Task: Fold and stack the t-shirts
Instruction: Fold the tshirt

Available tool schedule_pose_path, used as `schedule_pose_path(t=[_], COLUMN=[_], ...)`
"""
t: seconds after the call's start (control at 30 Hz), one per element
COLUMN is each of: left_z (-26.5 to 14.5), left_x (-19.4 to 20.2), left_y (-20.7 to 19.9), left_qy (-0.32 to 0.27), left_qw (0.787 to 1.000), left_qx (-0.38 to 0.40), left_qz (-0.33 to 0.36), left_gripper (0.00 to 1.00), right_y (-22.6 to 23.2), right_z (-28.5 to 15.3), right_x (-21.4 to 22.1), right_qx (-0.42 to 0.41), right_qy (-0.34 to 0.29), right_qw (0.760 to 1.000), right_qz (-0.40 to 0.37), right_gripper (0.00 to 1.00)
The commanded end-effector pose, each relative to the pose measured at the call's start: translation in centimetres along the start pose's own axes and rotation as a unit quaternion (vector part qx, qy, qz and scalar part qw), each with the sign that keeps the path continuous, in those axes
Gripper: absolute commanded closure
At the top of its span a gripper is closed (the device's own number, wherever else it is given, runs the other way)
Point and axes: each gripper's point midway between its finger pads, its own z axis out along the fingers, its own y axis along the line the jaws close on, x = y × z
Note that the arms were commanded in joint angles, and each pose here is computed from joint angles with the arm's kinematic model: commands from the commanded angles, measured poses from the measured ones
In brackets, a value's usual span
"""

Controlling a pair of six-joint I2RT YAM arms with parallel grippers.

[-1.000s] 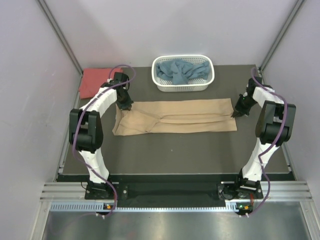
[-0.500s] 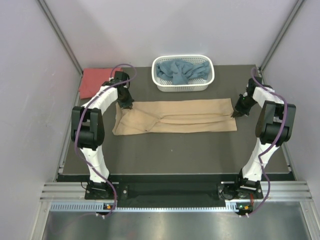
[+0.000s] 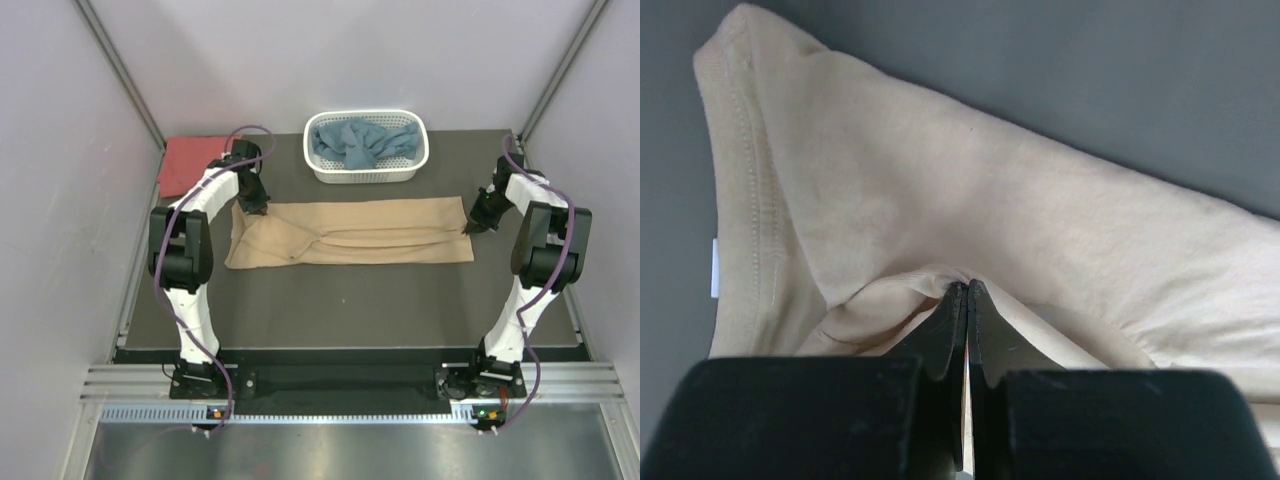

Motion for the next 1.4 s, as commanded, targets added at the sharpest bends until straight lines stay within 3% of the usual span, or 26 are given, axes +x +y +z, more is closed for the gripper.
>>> schedule_pose_path(t=[0.0,0.83,0.93,0.97,1.07,1.1,1.13,1.2,1.37], left_z=[0.2,0.4,0.0,-0.2,-2.4,-3.1,-4.7,-6.3,-11.5], left_x=[-1.3,-0.7,-0.8,-0.9,-2.0,-2.2,-2.8,-3.1,-2.2], left_y=[-0.4,1.3,1.2,1.0,0.3,0.2,-0.2,-0.4,-0.6], left_qy=[-0.006,-0.006,-0.012,-0.016,-0.041,-0.048,-0.065,-0.074,-0.09], left_qw=[1.0,1.0,1.0,1.0,0.999,0.999,0.998,0.997,0.994], left_qx=[0.005,-0.025,-0.017,-0.013,0.005,0.009,0.018,0.026,0.054], left_qz=[0.009,0.008,0.012,0.015,0.016,0.016,0.016,0.018,0.022], left_gripper=[1.0,1.0,1.0,0.95,0.72,0.59,0.54,0.46,0.44], right_y=[0.8,0.4,0.1,0.1,-0.1,-0.1,0.4,1.0,6.3], right_z=[-0.9,0.3,0.2,0.0,-2.2,-2.9,-4.7,-6.1,-7.5], right_x=[-1.3,-2.0,-2.6,-2.9,-4.2,-4.5,-4.9,-4.3,1.1], right_qx=[-0.008,0.003,0.009,0.01,0.029,0.033,0.028,0.028,-0.008], right_qy=[-0.029,-0.032,-0.042,-0.046,-0.069,-0.078,-0.096,-0.101,-0.097], right_qw=[1.0,0.999,0.999,0.999,0.997,0.996,0.995,0.994,0.989], right_qz=[-0.009,0.008,0.004,0.0,-0.013,-0.016,-0.025,-0.037,-0.114], right_gripper=[1.0,0.97,0.82,0.73,0.59,0.57,0.56,0.54,0.52])
